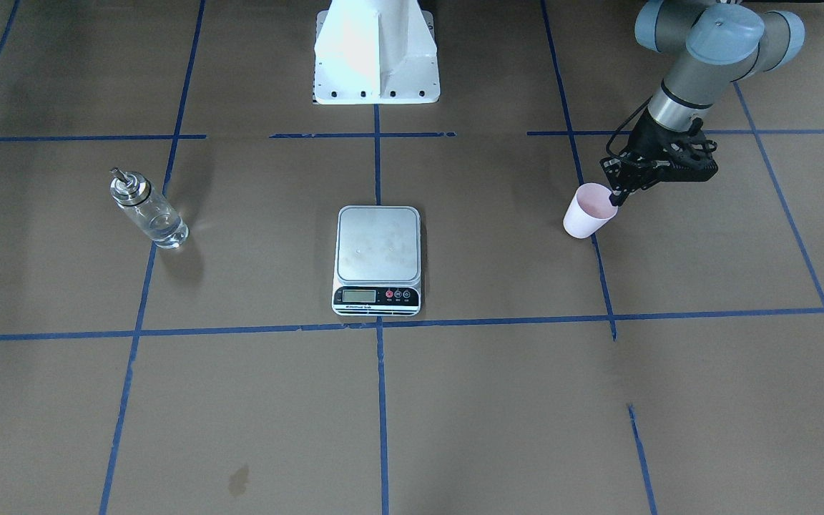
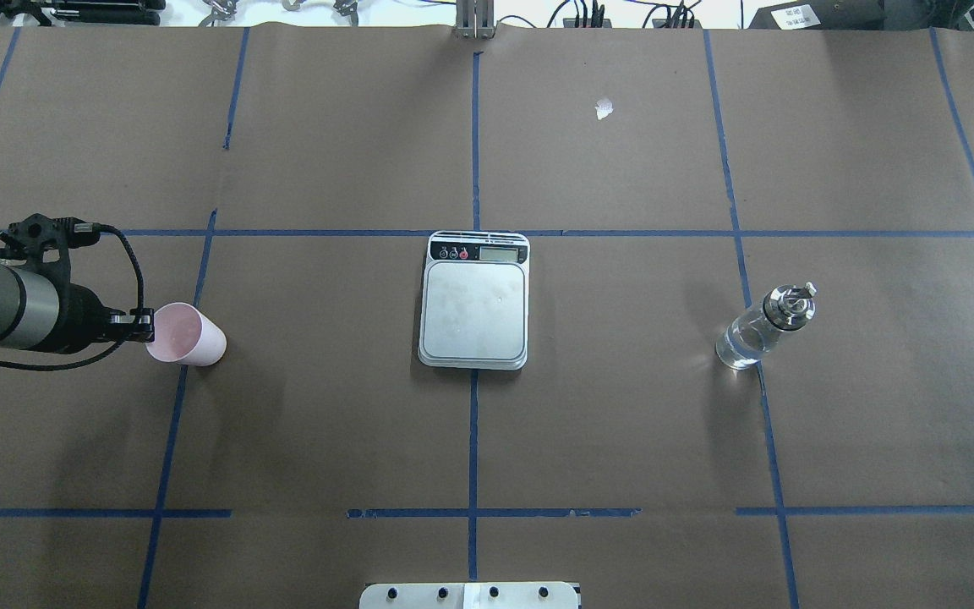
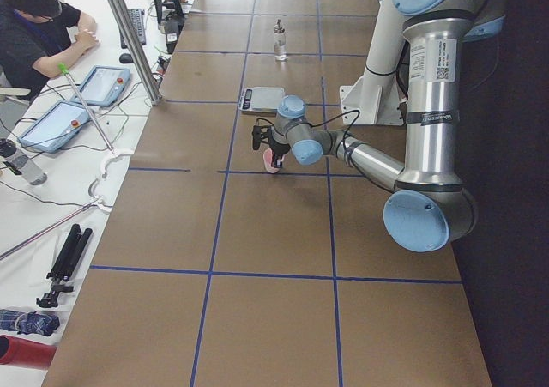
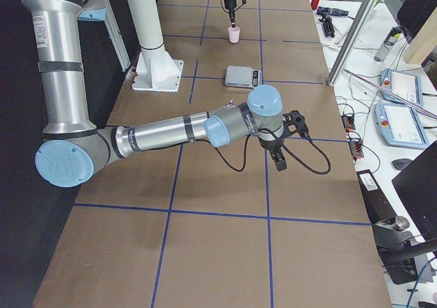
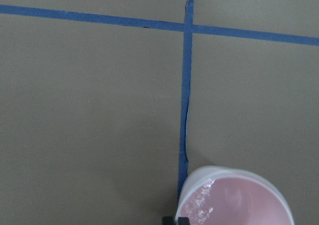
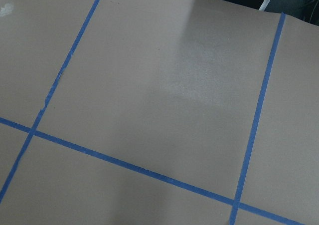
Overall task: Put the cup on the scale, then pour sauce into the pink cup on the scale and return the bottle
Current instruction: 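Carry the pink cup with the left gripper onto the scale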
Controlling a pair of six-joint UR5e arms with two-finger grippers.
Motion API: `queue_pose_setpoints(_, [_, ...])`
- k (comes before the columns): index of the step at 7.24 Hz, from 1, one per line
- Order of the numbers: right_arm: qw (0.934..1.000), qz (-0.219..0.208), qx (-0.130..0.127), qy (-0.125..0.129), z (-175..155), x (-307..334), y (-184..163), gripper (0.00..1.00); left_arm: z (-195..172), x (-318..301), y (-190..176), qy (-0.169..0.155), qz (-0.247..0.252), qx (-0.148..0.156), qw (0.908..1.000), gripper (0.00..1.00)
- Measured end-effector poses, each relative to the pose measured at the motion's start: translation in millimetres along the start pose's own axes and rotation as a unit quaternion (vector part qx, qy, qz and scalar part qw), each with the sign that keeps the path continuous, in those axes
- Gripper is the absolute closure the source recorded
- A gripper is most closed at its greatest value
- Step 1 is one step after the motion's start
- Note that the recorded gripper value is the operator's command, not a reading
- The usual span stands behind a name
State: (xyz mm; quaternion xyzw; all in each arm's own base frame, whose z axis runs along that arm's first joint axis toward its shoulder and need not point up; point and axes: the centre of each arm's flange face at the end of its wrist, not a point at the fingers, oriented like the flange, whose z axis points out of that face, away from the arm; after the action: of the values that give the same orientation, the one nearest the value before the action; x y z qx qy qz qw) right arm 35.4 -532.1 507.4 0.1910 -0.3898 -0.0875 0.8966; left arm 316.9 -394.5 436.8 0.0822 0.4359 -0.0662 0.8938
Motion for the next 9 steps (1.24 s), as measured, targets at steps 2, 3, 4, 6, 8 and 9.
queue_pose_setpoints(2, [1.0,0.0,0.0,0.0,0.2,0.2,0.1,0.0,-5.4,15.7,-3.2,0.004,0.003,-0.001,1.0,1.0])
queue_pose_setpoints(3, [1.0,0.001,-0.001,0.0,0.5,0.5,0.2,0.0,-14.5,25.5,-3.3,0.002,0.006,-0.004,1.0,1.0])
queue_pose_setpoints(4, [1.0,0.001,-0.001,0.0,0.8,0.8,0.3,0.0,-28.4,45.8,-5.8,-0.002,0.013,-0.011,0.9999,1.0])
queue_pose_setpoints(6, [1.0,0.001,-0.001,0.0,1.0,1.1,0.4,0.0,-53.5,124.3,-26.9,-0.014,0.019,-0.025,0.9994,1.0])
queue_pose_setpoints(8, [1.0,0.002,-0.001,0.0,1.1,1.2,0.5,0.0,-65.8,208.6,-54.1,-0.02,0.01,-0.031,0.9993,1.0])
queue_pose_setpoints(9, [1.0,0.002,-0.001,0.0,1.0,1.1,0.4,0.0,-58.8,244.4,-69.9,-0.02,0.0,-0.031,0.9993,1.0])
